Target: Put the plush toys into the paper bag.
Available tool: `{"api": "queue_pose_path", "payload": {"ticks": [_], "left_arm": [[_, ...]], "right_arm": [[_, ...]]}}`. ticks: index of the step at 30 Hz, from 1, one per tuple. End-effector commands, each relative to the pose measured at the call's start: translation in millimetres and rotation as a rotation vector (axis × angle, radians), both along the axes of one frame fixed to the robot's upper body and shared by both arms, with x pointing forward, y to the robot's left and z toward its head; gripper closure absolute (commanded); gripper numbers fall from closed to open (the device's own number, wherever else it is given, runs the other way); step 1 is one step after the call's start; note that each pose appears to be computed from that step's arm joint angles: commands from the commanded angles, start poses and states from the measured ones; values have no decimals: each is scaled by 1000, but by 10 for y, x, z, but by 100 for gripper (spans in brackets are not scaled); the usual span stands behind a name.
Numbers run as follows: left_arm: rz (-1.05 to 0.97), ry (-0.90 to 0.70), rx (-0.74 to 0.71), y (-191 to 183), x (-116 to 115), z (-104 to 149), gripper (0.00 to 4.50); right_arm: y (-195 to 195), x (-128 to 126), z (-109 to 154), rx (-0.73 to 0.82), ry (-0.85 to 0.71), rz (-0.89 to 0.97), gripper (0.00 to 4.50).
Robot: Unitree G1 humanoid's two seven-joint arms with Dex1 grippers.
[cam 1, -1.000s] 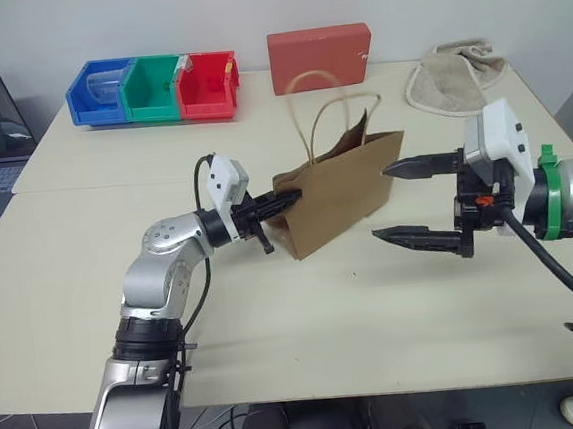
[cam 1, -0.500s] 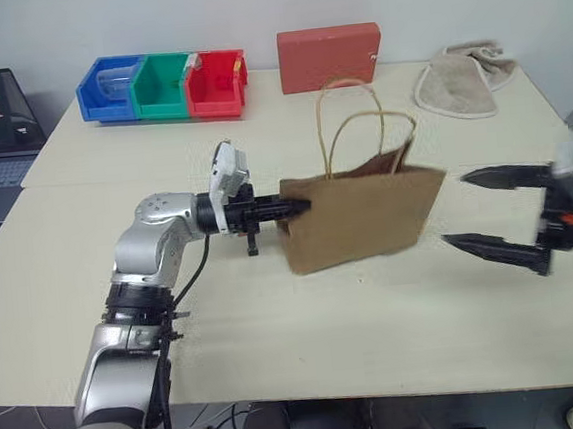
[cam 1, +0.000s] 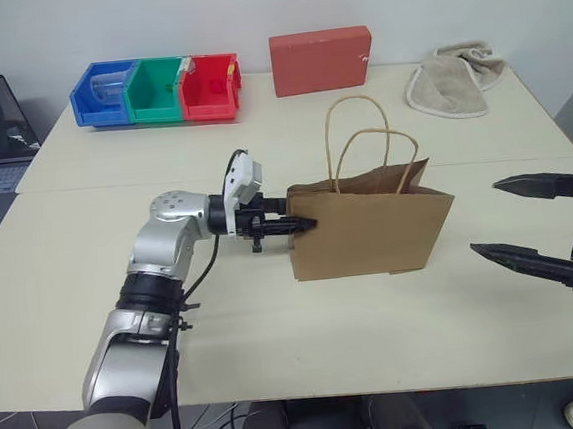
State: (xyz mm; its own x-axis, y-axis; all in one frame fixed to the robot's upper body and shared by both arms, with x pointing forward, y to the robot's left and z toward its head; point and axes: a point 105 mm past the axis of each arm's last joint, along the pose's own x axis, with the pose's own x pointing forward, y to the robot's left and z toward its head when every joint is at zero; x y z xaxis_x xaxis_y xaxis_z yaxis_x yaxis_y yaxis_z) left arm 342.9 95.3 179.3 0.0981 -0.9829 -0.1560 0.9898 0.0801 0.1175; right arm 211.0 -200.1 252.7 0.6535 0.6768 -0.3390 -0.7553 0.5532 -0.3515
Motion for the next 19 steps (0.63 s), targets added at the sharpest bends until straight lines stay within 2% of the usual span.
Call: {"api": "queue_pose_path", "payload": {"ticks": [1,5,6,9,13,15,19], "left_arm": [[63,-59,20,214,-59,140,166],[102,-77,50,321,-109,159,36],[174,-121,103,494,-114,215,4],[303,-190,238,852,-188,374,1],[385,-240,267,1139,-344,656,1],[422,-240,268,1215,-376,710,1],[450,-209,310,1278,-382,658,1]], "right_arm": [[-12,41,79,-2,-24,21,0],[-37,78,80,-10,-16,30,0],[-99,104,124,-29,-21,30,0],[-282,156,233,-81,-28,20,0],[-485,188,425,-122,-44,8,0],[-531,187,473,-144,-46,14,0],[-512,223,524,-139,-53,31,0]]}}
